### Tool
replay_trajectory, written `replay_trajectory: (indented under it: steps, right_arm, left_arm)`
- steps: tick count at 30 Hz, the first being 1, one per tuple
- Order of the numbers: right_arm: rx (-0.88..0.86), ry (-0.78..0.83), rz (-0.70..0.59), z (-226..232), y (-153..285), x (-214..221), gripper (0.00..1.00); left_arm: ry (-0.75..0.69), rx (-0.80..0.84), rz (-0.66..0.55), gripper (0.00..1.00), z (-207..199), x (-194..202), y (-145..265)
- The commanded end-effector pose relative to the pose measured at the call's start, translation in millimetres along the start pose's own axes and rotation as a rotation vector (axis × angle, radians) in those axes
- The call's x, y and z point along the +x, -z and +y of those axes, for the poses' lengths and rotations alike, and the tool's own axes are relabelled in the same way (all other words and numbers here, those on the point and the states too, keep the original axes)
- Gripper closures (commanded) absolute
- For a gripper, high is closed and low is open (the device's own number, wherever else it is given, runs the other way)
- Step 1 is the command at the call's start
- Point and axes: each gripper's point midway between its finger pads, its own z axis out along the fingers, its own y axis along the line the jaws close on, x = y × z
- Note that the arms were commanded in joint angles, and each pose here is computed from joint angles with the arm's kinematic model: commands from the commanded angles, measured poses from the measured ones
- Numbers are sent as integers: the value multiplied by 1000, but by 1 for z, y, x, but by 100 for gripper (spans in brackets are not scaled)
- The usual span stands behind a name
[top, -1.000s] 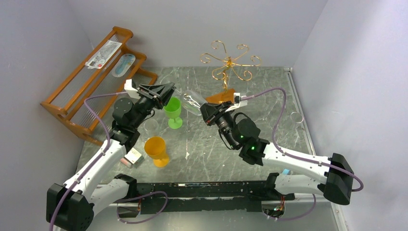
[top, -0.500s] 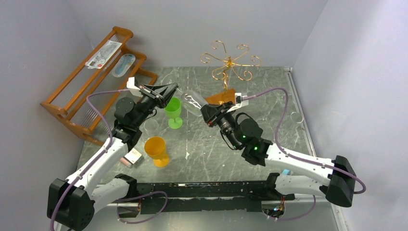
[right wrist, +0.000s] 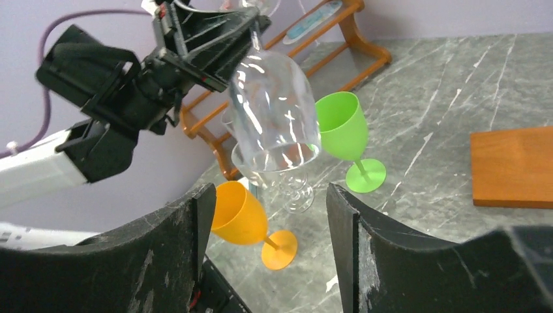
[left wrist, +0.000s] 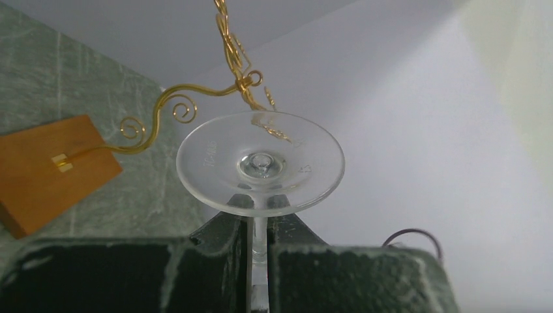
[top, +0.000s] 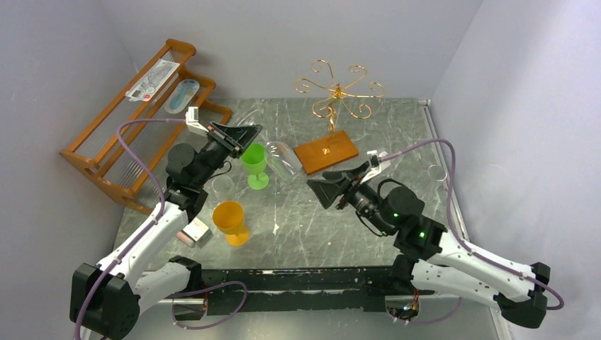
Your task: Place the wine glass upside down on the wine glass rack
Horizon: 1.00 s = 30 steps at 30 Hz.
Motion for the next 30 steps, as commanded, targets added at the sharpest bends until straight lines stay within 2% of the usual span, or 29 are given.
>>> replay_trajectory:
  steps: [1,5,9,13,18,24,30]
  right_arm:
    - [-75,118,54,5,22,3,33]
    - [-102,123,30,24,19,-27,32]
    - [-161,131,98,47,1,-23,32]
    - [-203,95,122,64,-17,-21,33]
    - [-285,44,113,87,-32,-22,34]
    - [-299,28,115,90,-40,-15,35]
    - [-306,13,101,92,-47,-13,37]
  left_arm:
    - [-292,152,59,95,-39,4,4]
    - [-497,300,151,95,-69,17,11]
    - [-633,389,230,95,-84,29,19]
    - [-712,481,305,95,-94,43,32]
    - [-738,617,396,95,-103,61,51]
    - [-725,756,485,95,-112,78,73]
    - [-730,767,493,95,-109,81,74]
